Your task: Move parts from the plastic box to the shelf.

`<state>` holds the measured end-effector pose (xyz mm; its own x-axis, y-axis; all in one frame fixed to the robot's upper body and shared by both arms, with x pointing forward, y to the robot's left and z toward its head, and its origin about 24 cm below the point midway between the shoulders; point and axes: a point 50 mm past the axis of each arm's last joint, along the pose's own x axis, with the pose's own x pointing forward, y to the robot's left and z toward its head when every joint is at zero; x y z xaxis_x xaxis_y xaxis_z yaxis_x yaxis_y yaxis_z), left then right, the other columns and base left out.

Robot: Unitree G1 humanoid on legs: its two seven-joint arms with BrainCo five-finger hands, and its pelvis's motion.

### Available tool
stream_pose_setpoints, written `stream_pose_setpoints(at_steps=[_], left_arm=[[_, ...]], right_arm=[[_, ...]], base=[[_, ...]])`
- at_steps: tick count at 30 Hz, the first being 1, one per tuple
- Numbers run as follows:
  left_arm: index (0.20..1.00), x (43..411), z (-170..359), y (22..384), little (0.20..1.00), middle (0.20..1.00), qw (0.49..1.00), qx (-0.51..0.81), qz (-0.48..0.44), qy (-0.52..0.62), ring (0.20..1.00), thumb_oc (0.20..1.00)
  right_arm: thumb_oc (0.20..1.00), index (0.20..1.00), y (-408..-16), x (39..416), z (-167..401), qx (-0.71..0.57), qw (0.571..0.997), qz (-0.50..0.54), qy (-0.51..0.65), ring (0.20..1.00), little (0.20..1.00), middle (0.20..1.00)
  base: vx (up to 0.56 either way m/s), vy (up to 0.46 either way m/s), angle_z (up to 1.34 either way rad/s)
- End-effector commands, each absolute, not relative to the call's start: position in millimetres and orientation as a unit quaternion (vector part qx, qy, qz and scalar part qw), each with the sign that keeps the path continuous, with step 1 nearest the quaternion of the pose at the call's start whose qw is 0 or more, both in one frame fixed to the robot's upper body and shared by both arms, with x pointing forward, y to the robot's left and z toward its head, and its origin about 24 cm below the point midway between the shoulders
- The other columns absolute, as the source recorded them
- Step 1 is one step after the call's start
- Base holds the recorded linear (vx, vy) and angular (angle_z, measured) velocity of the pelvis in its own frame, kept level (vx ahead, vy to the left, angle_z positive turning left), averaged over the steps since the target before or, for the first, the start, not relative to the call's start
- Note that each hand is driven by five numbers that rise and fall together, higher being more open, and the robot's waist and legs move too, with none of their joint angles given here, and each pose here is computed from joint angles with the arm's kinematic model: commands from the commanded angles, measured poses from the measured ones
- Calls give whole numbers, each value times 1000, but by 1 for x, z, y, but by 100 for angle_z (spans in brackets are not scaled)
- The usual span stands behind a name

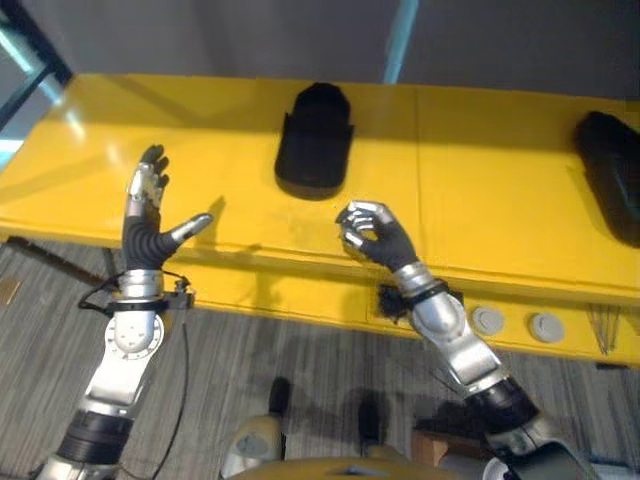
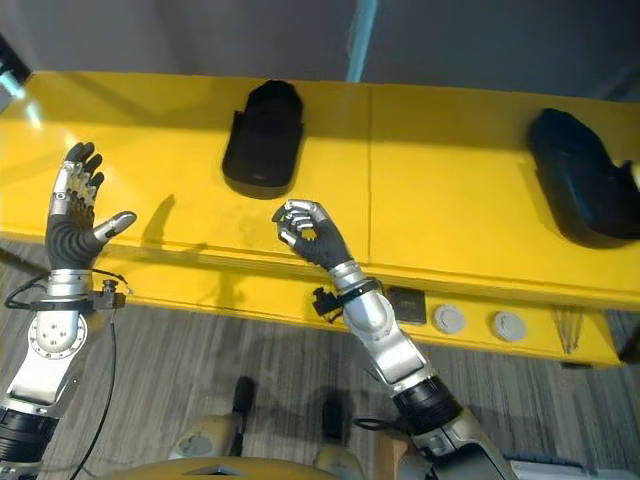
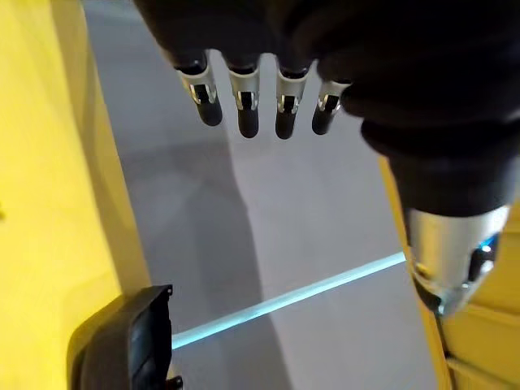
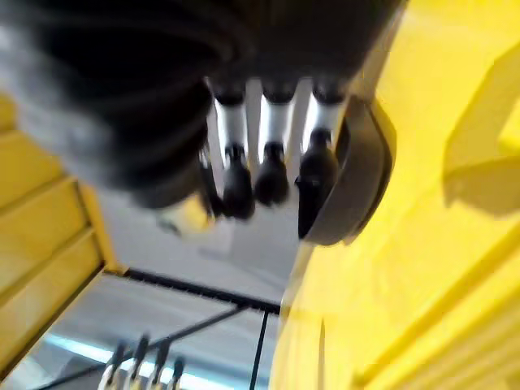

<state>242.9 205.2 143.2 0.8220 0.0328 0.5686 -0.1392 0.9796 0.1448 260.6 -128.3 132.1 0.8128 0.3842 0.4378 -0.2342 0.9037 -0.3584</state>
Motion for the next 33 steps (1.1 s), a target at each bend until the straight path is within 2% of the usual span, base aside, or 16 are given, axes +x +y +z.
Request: stream_pose_setpoints(at_steps=[1, 6, 14, 18, 23, 26, 30, 33], left_arm=[[1000, 240, 156, 203, 1000, 1000, 932, 143, 28, -333, 1000, 1000], [1000, 235, 170, 209, 1000, 1000, 908, 229, 7, -351, 1000, 1000], [1000, 248, 177, 210, 1000, 1000, 905, 225, 19, -360, 1000, 1000], [1000, 252, 177, 213, 1000, 1000, 904, 217, 64, -364, 1000, 1000], [1000, 255, 177, 214, 1000, 1000, 894, 220, 116, -373, 1000, 1000], [1000, 245, 175, 225, 1000, 1000, 894, 207, 148, -370, 1000, 1000], [1000, 244, 173, 226, 1000, 1000, 892, 212, 154, -369, 1000, 1000], [1000, 244, 170, 222, 1000, 1000, 896, 210, 139, -365, 1000, 1000]], right_arm=[[1000, 1000, -141, 251, 147, -173, 922, 150, -313, 1000, 1000, 1000], [1000, 1000, -195, 226, 129, -253, 929, 57, -263, 1000, 1000, 1000], [1000, 1000, -232, 220, 133, -306, 915, -55, -256, 1000, 1000, 1000], [1000, 1000, -252, 207, 123, -326, 911, -112, -228, 1000, 1000, 1000], [1000, 1000, -261, 204, 127, -351, 900, -120, -230, 1000, 1000, 1000], [1000, 1000, -252, 221, 136, -357, 895, -92, -250, 1000, 1000, 1000], [1000, 1000, -247, 225, 134, -343, 903, -79, -249, 1000, 1000, 1000], [1000, 1000, -240, 222, 132, -320, 911, -65, -250, 1000, 1000, 1000]], base=[[-15, 84, -23], [-40, 131, -81], [-81, 26, -126], [79, -97, -98], [45, -206, -68], [24, 43, -29], [-29, 54, -218], [-181, 21, -76]])
